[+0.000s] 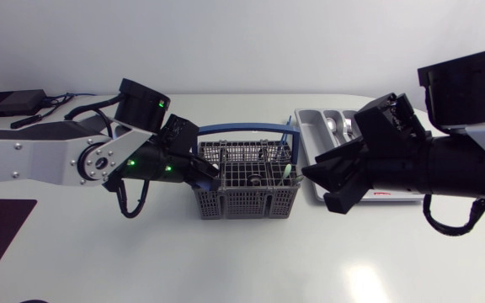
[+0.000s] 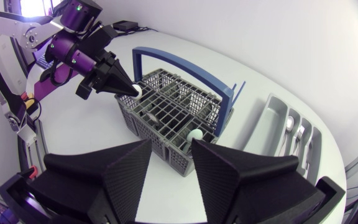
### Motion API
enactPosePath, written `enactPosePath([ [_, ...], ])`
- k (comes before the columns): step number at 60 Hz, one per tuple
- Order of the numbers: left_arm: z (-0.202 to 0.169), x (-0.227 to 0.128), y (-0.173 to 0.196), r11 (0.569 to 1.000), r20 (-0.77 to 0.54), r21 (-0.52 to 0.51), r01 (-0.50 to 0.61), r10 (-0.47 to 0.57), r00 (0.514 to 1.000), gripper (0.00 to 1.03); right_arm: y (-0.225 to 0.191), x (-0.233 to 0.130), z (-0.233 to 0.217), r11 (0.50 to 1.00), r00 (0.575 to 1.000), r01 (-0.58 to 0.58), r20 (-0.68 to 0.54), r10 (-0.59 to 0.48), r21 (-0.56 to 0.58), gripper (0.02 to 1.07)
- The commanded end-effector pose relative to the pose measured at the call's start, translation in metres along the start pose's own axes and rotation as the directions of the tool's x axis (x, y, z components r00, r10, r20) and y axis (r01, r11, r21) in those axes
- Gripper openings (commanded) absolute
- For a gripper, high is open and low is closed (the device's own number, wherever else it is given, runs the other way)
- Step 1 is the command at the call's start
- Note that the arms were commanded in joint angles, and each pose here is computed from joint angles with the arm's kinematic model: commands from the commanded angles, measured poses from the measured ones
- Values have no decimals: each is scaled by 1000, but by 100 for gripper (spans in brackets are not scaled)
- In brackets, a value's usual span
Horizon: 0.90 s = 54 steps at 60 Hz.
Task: Unload the cutlery basket into the drawer organizer.
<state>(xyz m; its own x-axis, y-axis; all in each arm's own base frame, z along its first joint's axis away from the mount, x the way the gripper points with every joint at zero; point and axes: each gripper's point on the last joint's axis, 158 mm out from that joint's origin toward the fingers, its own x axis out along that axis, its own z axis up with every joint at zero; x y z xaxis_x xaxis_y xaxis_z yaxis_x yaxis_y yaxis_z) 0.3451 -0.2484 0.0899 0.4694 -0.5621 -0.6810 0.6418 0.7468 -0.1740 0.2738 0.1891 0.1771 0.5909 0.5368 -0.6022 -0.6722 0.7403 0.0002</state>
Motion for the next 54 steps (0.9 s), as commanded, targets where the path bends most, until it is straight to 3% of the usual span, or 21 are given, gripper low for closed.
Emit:
enactPosePath([
  [1, 0, -7, 4, 999, 15, -38, -4, 5, 1000, 4, 0, 0, -8, 1000, 1000, -2, -7, 2, -14, 52],
  [42, 31, -67, -21, 997, 185, -2, 74, -73, 980, 4, 1, -8, -5, 999, 1000, 1, 19, 0, -38, 53],
  [54, 42, -99, -36, 995, 271, 44, 94, -102, 957, 4, 12, -20, 2, 994, 995, -53, 79, 61, -96, 53],
])
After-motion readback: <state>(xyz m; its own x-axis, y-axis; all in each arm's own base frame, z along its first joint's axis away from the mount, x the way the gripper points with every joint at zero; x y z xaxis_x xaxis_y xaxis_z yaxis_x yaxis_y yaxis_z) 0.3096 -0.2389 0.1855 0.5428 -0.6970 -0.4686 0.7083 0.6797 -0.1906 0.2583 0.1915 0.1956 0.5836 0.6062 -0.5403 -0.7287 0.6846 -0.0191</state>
